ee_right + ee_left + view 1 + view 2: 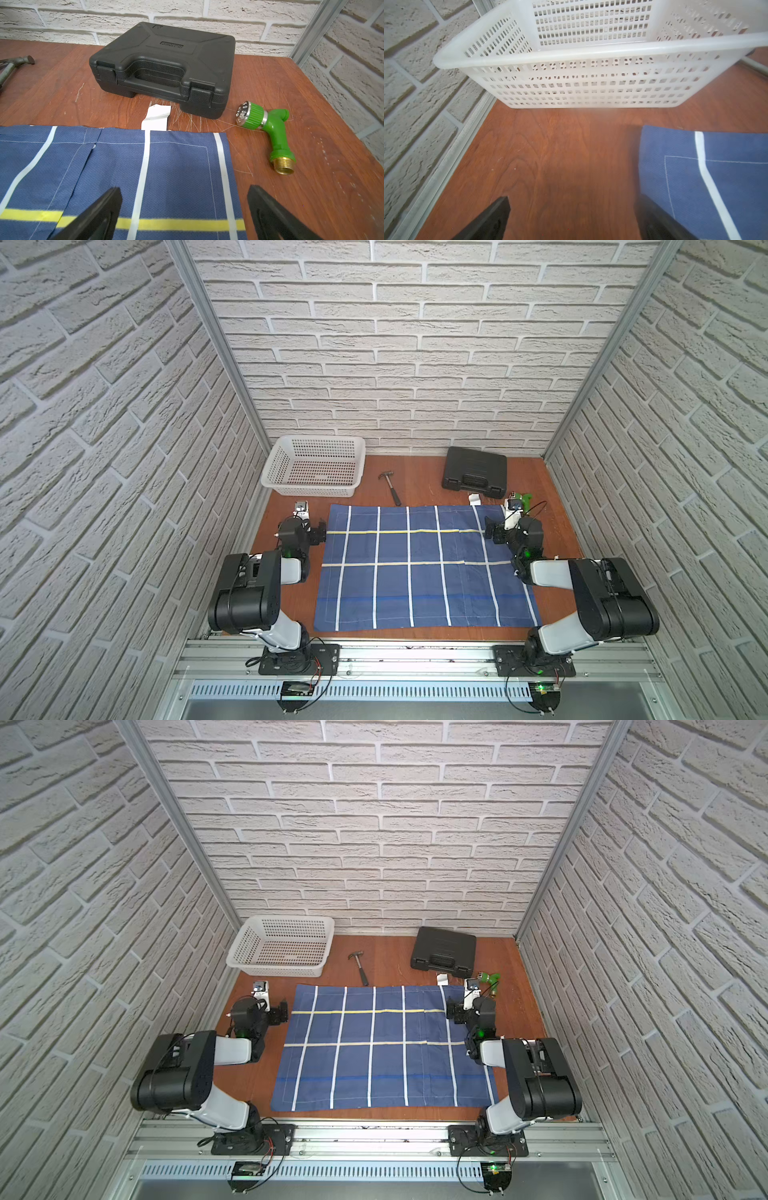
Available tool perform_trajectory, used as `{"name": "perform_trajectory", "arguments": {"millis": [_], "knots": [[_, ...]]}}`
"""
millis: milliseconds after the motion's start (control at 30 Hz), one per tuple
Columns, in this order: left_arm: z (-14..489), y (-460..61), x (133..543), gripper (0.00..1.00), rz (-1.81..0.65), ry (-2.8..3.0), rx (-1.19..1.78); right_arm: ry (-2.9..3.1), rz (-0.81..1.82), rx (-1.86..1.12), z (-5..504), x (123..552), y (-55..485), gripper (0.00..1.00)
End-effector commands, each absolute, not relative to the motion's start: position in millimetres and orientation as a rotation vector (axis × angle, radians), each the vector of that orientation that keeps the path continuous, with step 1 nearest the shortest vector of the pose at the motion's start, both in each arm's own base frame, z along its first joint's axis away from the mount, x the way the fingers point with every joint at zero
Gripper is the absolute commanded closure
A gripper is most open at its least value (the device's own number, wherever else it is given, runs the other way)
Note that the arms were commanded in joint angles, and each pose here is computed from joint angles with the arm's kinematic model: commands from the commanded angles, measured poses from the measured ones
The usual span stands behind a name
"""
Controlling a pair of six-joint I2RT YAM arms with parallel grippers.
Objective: Roll up the pillowcase
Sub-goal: Fold the pillowcase at the center of the board.
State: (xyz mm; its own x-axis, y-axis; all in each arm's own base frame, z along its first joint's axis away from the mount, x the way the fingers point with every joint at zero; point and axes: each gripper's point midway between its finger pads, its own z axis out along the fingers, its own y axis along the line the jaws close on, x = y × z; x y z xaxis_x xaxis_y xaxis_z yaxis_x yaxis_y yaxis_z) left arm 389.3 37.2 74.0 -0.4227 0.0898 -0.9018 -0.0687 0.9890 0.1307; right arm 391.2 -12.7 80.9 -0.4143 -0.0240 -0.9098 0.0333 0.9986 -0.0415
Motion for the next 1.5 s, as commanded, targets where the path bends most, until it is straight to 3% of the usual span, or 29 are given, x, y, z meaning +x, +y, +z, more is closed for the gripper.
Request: {"name": "perform_trajectory", "arguments": {"millis": [0, 567, 733, 933, 1100, 1267, 1467], "knots": [[87, 38, 394, 0.02, 0.18, 1.955, 0.009, 1.95, -0.075, -0.001, 93, 396, -13, 0.01], [90, 33, 397, 0.02, 0.137, 1.961, 0.045, 1.944, -0.068, -0.001, 95, 396, -13, 0.01], [131, 18, 396, 0.02, 0.077, 2.026, 0.143, 1.987, 0.005, -0.132, 133, 396, 10, 0.01], [160, -5, 366, 0.02, -0.106, 2.153, 0.161, 2.05, 0.126, -0.175, 178, 367, 30, 0.01], [139, -25, 348, 0.02, -0.366, 2.301, 0.044, 2.24, 0.219, -0.182, 171, 335, 39, 0.01], [107, -36, 353, 0.02, -0.528, 2.433, -0.048, 2.346, 0.221, -0.113, 160, 337, 27, 0.01], [86, -32, 386, 0.05, -0.473, 2.484, -0.118, 2.447, 0.242, 0.014, 141, 356, 10, 0.01]]}}
